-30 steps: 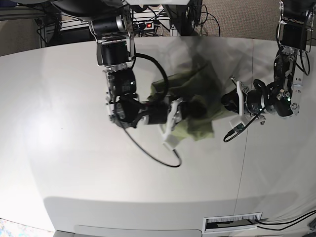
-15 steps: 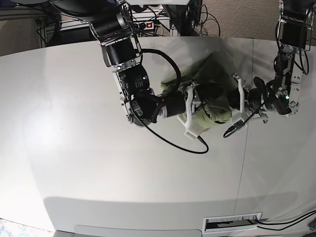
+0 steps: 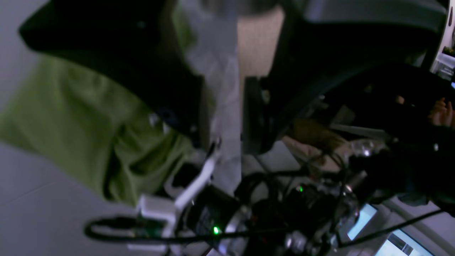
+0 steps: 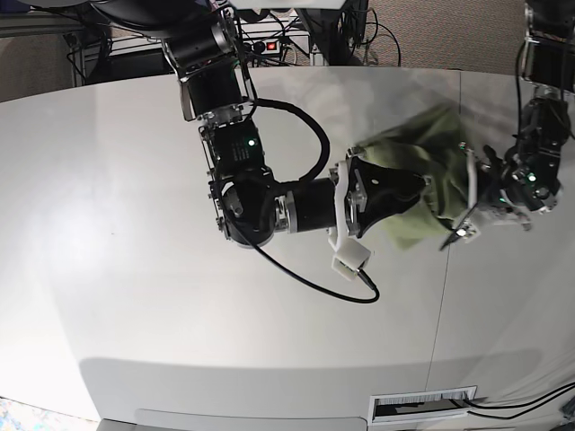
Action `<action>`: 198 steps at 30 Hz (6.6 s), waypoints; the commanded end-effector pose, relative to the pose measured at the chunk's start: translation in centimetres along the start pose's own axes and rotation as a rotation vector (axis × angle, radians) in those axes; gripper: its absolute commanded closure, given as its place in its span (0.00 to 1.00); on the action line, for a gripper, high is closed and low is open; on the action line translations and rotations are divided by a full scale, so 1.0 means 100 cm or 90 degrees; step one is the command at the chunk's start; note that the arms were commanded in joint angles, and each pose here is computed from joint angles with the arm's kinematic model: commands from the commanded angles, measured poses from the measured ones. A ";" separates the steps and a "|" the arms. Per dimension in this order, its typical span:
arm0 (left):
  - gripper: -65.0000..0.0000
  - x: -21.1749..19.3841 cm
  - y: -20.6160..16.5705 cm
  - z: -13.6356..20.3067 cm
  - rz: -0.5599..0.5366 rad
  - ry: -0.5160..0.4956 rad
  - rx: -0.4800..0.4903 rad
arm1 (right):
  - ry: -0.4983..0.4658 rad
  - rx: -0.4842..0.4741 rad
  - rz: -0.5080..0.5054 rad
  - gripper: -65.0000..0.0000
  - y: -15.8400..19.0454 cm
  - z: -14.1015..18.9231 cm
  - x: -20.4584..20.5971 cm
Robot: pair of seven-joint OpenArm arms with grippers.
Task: Fold the T-shirt properly
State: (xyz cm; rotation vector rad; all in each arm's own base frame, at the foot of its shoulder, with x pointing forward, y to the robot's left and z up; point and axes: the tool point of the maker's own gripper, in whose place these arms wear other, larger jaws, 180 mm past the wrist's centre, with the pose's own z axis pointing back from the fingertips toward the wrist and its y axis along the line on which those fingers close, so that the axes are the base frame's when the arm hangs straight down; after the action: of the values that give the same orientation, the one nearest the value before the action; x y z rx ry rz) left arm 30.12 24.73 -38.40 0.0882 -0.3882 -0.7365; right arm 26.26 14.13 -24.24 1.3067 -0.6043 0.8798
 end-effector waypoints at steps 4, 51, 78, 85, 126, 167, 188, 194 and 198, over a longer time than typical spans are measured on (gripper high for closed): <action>0.77 -0.001 0.042 0.020 0.024 -0.014 0.078 | 0.015 -0.043 0.034 0.73 -0.010 0.001 0.008; 1.00 0.009 0.003 0.132 0.241 -0.298 -0.072 | 0.048 -0.392 0.205 0.93 -0.101 0.033 0.016; 0.64 0.013 -0.080 0.102 0.449 -0.402 -0.171 | 0.049 -0.391 0.203 0.93 -0.101 0.033 0.016; 0.64 0.018 -0.090 0.095 0.489 -0.422 -0.170 | 0.046 -0.388 0.201 0.93 -0.100 0.032 0.016; 0.72 0.028 -0.093 0.066 0.392 -0.386 -0.097 | 0.058 -0.386 0.192 0.93 -0.101 0.034 0.012; 0.71 0.023 -0.075 0.059 0.475 -0.386 -0.010 | 0.056 -0.385 0.192 0.93 -0.101 0.033 0.012; 1.00 -0.007 -0.028 0.076 0.303 -0.288 0.136 | 0.057 -0.386 0.192 0.93 -0.101 0.034 0.012; 1.00 -0.015 -0.001 0.096 0.265 -0.276 0.199 | 0.057 -0.386 0.192 0.93 -0.101 0.034 0.012; 1.00 -0.029 0.025 0.113 0.262 -0.269 0.250 | 0.053 -0.385 0.194 0.93 -0.100 0.033 0.013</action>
State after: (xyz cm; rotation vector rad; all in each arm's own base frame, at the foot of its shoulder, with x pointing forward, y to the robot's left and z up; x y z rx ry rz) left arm 24.96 29.00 -29.66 0.1980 -0.8787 -0.2443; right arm 34.79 10.17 -30.50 0.6074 -0.8569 0.8967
